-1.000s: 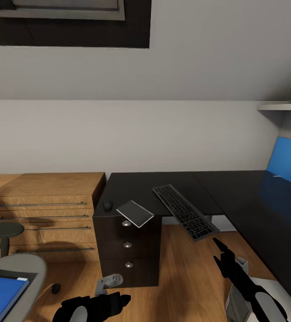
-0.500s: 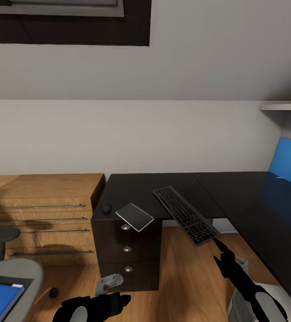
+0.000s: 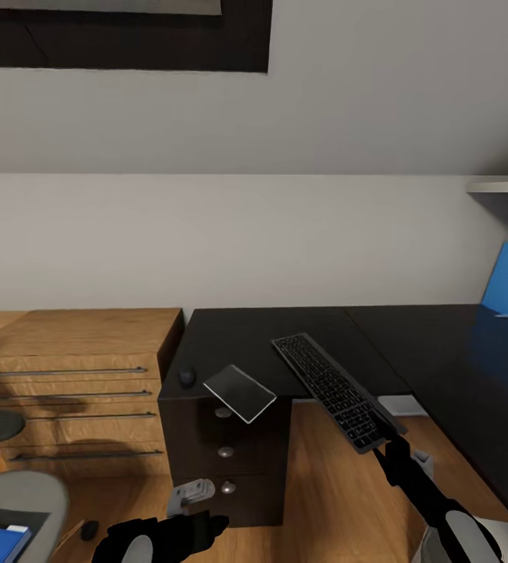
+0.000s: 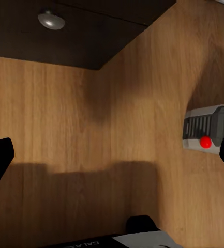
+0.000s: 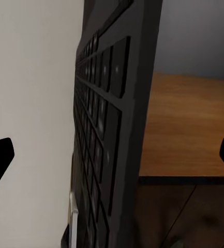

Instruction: In the bedroom, organize the workspace by keeping the computer under the desk, ensuring the monitor is on the desk, placing the keyboard on the desk next to the monitor, placing the mouse on the desk next to the keyboard, moving the folder from the swivel chair onto the desk next to the mouse, stacking the notebook on top of the folder with the pen on top of the notebook, and positioning the swivel chair next to the desk.

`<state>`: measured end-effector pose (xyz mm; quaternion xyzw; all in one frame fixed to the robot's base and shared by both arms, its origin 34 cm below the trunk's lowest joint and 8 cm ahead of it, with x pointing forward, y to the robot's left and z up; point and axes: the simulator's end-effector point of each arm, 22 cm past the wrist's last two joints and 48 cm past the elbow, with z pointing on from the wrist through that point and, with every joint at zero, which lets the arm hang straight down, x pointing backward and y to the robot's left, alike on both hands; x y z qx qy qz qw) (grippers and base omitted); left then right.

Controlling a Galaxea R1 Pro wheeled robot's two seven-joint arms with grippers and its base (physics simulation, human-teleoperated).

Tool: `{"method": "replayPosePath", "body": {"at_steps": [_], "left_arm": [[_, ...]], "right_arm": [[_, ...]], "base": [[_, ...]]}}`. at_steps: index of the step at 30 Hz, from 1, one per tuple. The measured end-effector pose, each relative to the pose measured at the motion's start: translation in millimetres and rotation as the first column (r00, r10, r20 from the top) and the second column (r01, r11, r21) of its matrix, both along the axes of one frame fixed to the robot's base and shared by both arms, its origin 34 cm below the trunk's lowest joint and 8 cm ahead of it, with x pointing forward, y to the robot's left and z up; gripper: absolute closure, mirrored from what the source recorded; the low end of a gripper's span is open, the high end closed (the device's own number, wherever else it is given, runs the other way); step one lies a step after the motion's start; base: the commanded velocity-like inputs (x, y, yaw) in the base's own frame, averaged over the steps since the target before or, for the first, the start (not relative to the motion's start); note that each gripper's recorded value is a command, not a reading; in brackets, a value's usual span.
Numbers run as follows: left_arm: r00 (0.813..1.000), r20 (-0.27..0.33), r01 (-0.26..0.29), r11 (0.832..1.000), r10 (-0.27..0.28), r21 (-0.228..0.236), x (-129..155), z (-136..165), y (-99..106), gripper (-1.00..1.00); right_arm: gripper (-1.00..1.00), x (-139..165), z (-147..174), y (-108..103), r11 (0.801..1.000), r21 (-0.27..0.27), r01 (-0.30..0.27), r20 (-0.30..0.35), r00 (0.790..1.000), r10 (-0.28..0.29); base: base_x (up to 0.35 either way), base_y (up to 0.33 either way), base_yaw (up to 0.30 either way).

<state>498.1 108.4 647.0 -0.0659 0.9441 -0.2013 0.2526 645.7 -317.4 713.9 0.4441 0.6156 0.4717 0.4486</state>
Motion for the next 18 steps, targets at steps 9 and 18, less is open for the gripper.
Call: {"method": "replayPosePath", "body": {"at_steps": [9, 18], "left_arm": [[1.000, 0.000, -0.001, 1.000, 0.001, 0.000, 0.2, -0.2, 0.4, -1.00], [1.000, 0.000, -0.001, 1.000, 0.001, 0.000, 0.2, -0.2, 0.3, -1.00]], "right_arm": [[-1.00, 0.1, -0.2, 0.0, 1.000, 0.000, 0.000, -0.001, 1.000, 0.000], [-1.00, -0.1, -1.1, 0.1, 1.000, 0.000, 0.000, -0.003, 1.000, 0.000]], "base": [[0.014, 0.012, 0.000], [0.001, 0.001, 0.000]]}}
